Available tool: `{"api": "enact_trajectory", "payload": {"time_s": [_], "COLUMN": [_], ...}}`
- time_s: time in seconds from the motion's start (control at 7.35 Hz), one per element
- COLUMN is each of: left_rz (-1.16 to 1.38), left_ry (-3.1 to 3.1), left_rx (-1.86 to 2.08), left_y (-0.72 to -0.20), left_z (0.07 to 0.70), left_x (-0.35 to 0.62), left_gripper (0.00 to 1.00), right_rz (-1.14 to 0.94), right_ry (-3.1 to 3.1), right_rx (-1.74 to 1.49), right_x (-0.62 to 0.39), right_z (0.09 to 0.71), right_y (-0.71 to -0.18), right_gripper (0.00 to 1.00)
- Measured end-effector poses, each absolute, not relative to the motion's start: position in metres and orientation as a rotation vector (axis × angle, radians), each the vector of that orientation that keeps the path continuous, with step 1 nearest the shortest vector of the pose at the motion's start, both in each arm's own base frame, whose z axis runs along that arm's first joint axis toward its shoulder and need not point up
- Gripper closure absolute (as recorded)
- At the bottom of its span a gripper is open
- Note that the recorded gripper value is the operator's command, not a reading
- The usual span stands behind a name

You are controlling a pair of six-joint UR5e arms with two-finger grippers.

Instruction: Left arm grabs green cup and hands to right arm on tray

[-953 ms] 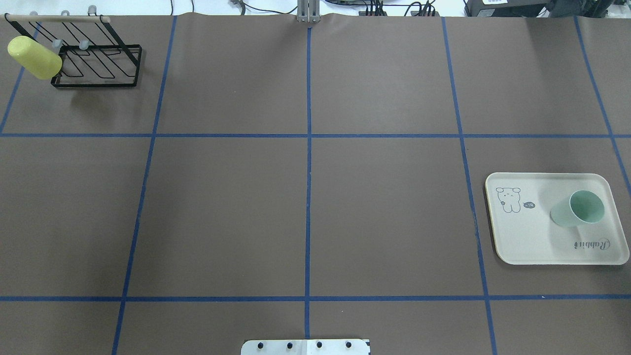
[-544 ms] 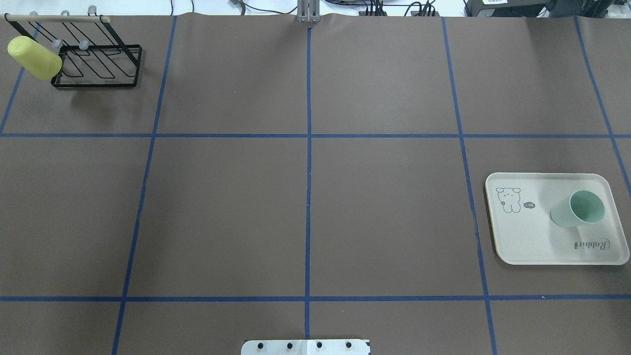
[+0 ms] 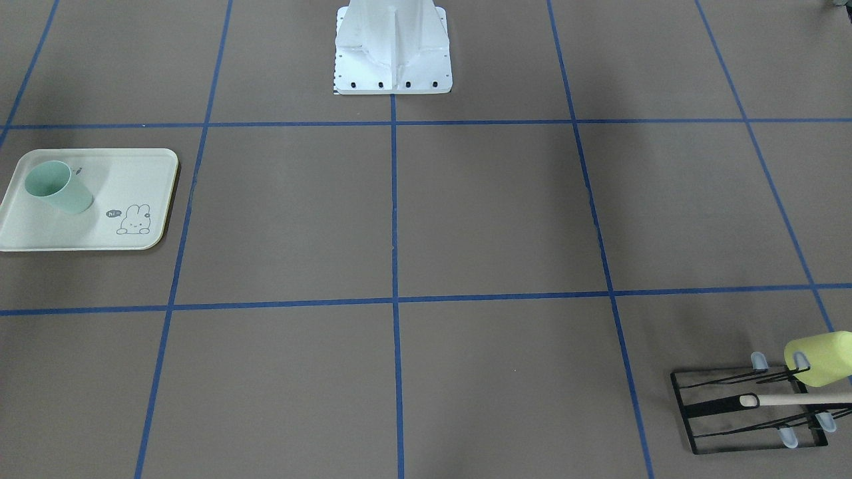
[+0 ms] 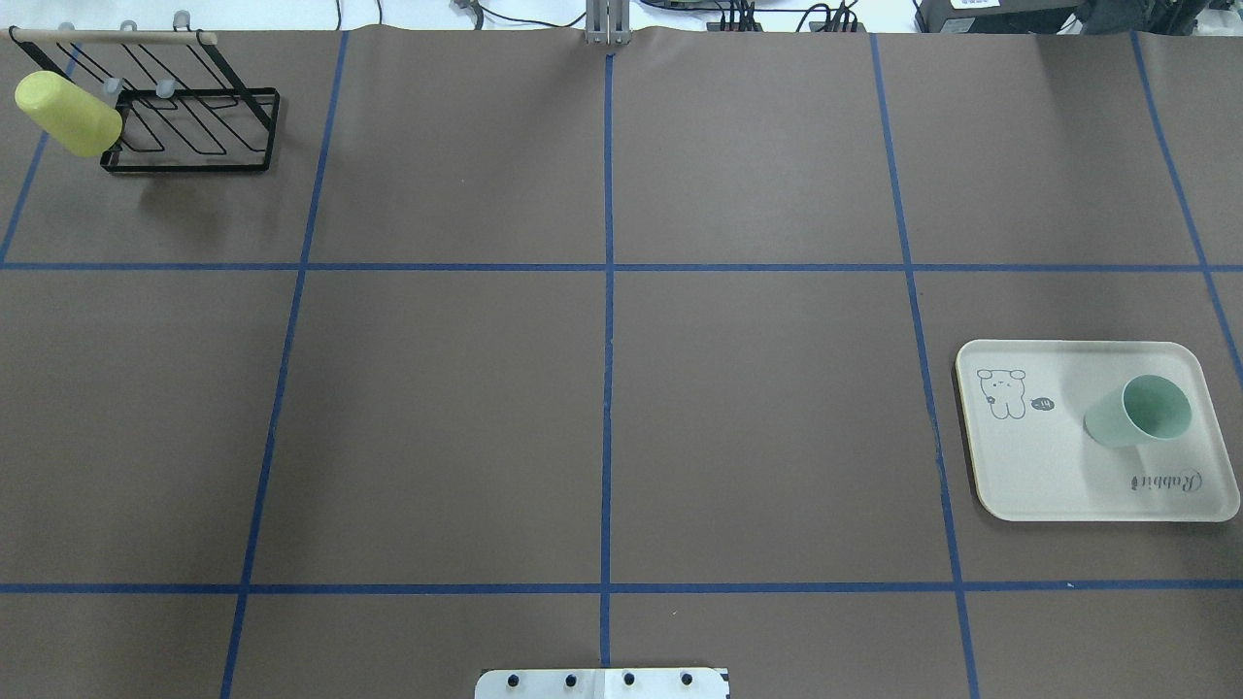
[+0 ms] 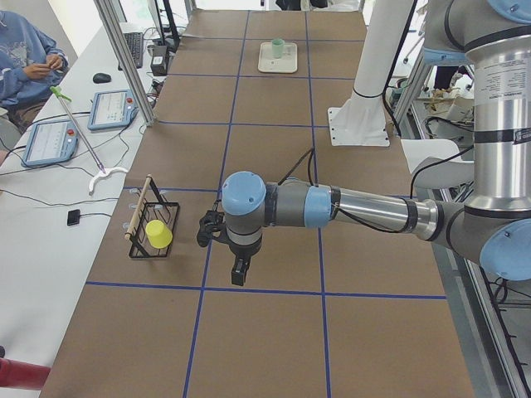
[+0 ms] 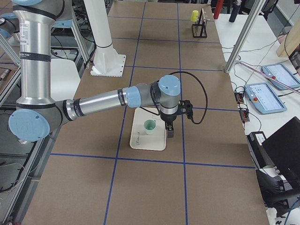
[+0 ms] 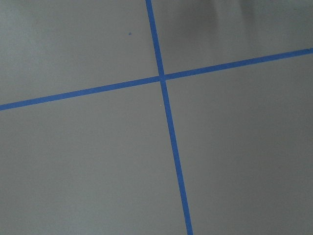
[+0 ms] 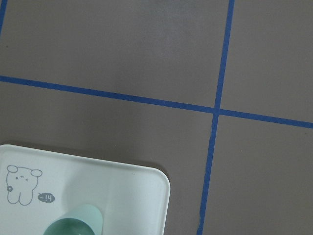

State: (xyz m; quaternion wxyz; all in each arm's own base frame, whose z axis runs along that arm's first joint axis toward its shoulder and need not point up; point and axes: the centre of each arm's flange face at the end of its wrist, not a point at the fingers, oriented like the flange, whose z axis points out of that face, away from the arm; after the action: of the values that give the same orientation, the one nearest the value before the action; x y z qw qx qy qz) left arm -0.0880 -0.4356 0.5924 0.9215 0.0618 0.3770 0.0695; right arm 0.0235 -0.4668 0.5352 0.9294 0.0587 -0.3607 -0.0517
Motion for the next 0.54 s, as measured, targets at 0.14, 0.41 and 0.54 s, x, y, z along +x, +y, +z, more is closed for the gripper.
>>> {"api": "enact_trajectory", "payload": {"time_s": [0.14,0.41,0.54], "left_rz": [0.141,0.141,0.141], "left_ry": [0.784,0.806,0.818], "left_rx": [0.127,0.131,0.134], "left_y": [-0.435,-0.436,-0.436], "left_z": [0.592,0.589,0.588], "left_x": [-0.087,-0.086,-0.085], "left_gripper": [0.00,0.00,0.00], "right_rz": [-0.104,-0.098,-0.095], "right_ry": [-0.743,-0.751,-0.752], "right_rx": [0.114,0.094,0.086], "right_x": [0.023,0.022,0.022], "right_z": [0.538,0.547,0.551], "right_y": [-0.467,-0.467,-0.467], "right_gripper": [0.00,0.00,0.00]}}
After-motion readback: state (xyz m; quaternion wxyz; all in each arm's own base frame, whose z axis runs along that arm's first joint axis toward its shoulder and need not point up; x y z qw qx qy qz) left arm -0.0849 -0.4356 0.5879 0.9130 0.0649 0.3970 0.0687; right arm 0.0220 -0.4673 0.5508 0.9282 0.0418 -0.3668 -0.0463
